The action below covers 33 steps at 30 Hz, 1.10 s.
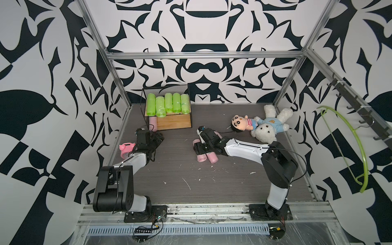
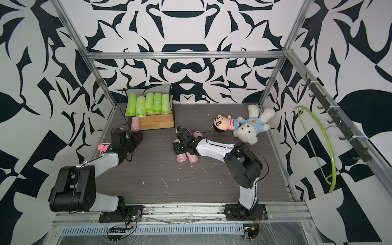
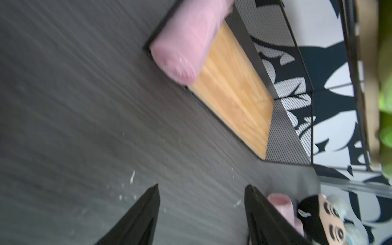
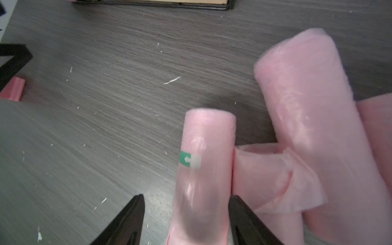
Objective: Sort the rolls of trash bags by color and place them on the shelf
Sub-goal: Pick up the roll of trash bags from the center of the board.
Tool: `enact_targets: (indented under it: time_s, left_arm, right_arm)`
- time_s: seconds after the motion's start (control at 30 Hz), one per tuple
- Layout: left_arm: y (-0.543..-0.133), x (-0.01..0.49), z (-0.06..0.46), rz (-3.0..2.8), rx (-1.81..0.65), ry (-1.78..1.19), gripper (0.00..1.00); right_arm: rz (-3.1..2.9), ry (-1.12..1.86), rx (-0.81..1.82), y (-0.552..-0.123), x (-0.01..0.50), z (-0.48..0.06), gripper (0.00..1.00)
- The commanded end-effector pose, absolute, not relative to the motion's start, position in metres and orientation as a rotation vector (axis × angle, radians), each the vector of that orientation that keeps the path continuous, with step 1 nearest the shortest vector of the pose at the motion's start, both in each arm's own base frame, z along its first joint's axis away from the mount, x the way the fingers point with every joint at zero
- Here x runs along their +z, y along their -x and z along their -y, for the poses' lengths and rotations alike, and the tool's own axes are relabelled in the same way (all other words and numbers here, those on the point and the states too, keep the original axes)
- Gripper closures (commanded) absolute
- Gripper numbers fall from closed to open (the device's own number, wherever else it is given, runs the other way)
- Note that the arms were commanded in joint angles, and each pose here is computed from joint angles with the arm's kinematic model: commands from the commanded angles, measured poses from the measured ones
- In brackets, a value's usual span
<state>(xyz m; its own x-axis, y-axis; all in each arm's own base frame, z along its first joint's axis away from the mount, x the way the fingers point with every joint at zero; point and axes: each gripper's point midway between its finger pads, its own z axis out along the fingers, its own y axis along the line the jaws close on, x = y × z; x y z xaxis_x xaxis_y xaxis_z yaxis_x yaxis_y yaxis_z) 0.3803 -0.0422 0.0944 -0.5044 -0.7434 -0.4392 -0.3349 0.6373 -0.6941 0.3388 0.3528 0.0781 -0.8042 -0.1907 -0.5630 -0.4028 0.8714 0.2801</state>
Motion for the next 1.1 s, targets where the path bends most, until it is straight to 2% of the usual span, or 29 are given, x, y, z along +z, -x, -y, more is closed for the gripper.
enact_targets:
  time_s: [0.0, 0.2, 0.33, 0.5, 0.7, 0.83, 1.07]
  left_arm:
    - [-0.366, 0.101, 0.057, -2.132, -0.764, 0.790, 0.30]
    - [-0.350, 0.114, 0.066, -2.126, -0.795, 0.742, 0.29]
    - [-0.341, 0.118, 0.068, -2.124, -0.804, 0.717, 0.29]
    - [-0.331, 0.122, 0.071, -2.141, -0.810, 0.679, 0.29]
    - [-0.321, 0.129, 0.081, -2.134, -0.880, 0.619, 0.28]
    - [-0.317, 0.148, 0.102, -2.069, -1.045, 0.515, 0.26]
    - [-0.294, 0.197, 0.156, -1.921, -1.310, 0.262, 0.23]
  right_arm:
    - [-2.488, 0.409, 0.466, -0.355, 0.084, -0.357, 0.33]
    - [-2.498, 0.462, 0.324, -0.366, 0.070, -0.370, 0.33]
    - [-2.480, 0.523, 0.120, -0.373, 0.061, -0.370, 0.34]
    - [-2.464, 0.566, 0.057, -0.375, 0.055, -0.373, 0.42]
    - [-2.351, 0.543, 0.328, -0.375, 0.109, -0.402, 0.52]
    - [-2.240, 0.451, 0.586, -0.367, 0.167, -0.412, 0.53]
    - [-1.986, 0.161, 0.957, -0.360, 0.269, -0.389, 0.55]
